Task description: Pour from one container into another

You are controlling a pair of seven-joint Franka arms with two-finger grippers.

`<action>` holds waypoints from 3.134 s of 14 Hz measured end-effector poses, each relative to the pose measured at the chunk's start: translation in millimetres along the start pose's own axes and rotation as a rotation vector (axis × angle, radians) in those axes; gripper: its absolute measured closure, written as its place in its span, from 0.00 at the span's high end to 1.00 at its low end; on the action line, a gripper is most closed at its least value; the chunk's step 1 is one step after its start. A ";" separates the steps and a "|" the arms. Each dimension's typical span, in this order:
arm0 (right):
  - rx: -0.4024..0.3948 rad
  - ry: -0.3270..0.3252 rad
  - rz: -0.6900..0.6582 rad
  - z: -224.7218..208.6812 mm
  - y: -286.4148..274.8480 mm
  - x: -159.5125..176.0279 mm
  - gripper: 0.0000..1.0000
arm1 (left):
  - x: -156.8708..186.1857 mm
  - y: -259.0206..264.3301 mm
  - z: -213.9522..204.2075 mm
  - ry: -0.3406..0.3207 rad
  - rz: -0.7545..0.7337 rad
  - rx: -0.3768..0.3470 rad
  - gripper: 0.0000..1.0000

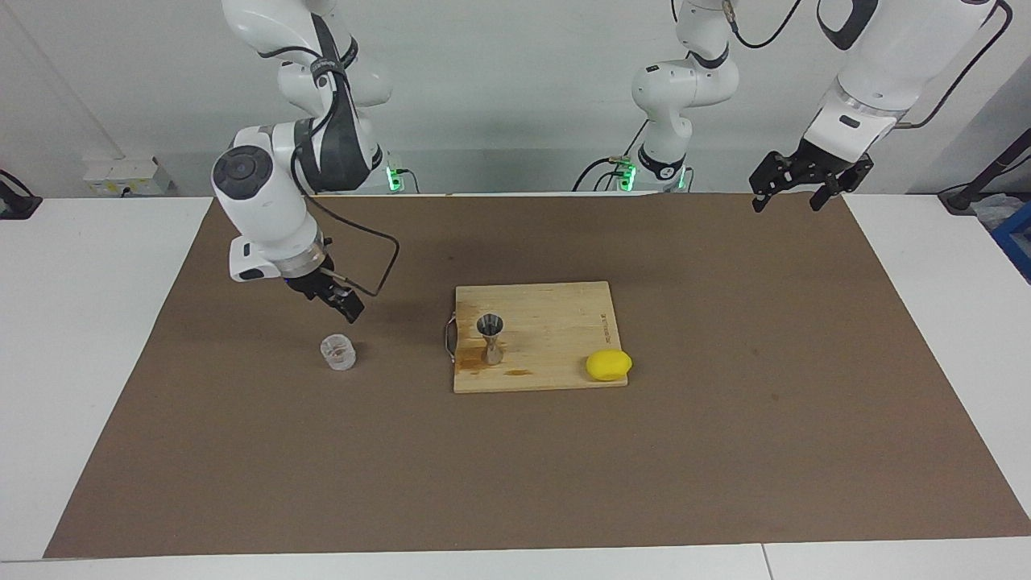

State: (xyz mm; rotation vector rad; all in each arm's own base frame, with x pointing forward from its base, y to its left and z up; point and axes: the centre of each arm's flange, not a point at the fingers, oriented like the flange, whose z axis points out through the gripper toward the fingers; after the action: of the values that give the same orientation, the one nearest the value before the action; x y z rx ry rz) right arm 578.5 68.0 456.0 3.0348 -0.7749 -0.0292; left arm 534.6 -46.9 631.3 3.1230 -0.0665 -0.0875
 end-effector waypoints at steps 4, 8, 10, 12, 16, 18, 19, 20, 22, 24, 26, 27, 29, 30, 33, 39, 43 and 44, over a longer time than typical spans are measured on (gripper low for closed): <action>0.027 0.072 -0.129 -80.4 18.2 -9.0 1.00 | 0.0 0.0 0.0 0.000 0.000 0.000 1.00; 0.011 0.073 -0.217 -134.8 47.3 0.3 1.00 | 0.0 0.0 0.0 0.000 0.000 0.000 1.00; -0.003 0.045 -0.249 -149.3 58.8 1.9 1.00 | 0.0 0.0 0.0 0.000 0.000 0.000 1.00; -0.017 0.012 -0.274 -161.6 61.5 -1.0 1.00 | 0.0 0.0 0.0 0.000 0.000 0.000 1.00; -0.033 -0.031 -0.306 -166.3 51.2 -7.0 1.00 | 0.0 0.0 0.0 0.000 0.000 0.000 1.00; -0.040 -0.051 -0.332 -159.3 48.2 -8.1 1.00 | 0.0 0.0 0.0 0.000 0.000 0.000 1.00; -0.044 -0.060 -0.347 -156.6 48.4 -8.6 1.00 | 0.0 0.0 0.0 0.000 0.000 0.000 1.00; -0.047 -0.069 -0.355 -154.2 49.2 -9.4 1.00 | 0.0 0.0 0.0 0.000 0.000 0.000 1.00; -0.052 -0.080 -0.355 -149.9 52.8 -12.2 1.00 | 0.0 0.0 0.0 0.000 0.000 0.000 1.00; -0.056 -0.087 -0.356 -147.5 56.1 -15.8 1.00 | 0.0 0.0 0.0 0.000 0.000 0.000 1.00; -0.053 -0.077 -0.366 -146.6 56.4 -16.6 1.00 | 0.0 0.0 0.0 0.000 0.000 0.000 1.00; -0.051 -0.072 -0.367 -145.9 56.2 -16.5 1.00 | 0.0 0.0 0.0 0.000 0.000 0.000 1.00; -0.050 -0.070 -0.367 -144.7 56.0 -16.3 1.00 | 0.0 0.0 0.0 0.000 0.000 0.000 1.00; -0.050 -0.070 -0.367 -144.5 56.0 -16.2 1.00 | 0.0 0.0 0.0 0.000 0.000 0.000 1.00; -0.050 -0.069 -0.367 -144.6 56.0 -16.3 1.00 | 0.0 0.0 0.0 0.000 0.000 0.000 1.00; -0.041 -0.045 -0.368 -146.7 54.5 -14.0 1.00 | 0.0 0.0 0.0 0.000 0.000 0.000 1.00; -0.031 -0.020 -0.368 -148.6 52.9 -11.5 1.00 | 0.0 0.0 0.0 0.000 0.000 0.000 1.00; -0.030 -0.017 -0.368 -148.9 52.7 -11.1 1.00 | 0.0 0.0 0.0 0.000 0.000 0.000 1.00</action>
State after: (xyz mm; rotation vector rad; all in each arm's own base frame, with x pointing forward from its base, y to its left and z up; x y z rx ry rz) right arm 546.6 27.8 605.8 3.1041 -0.2045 -0.0678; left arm 534.6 -46.9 631.3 3.1230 -0.0665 -0.0877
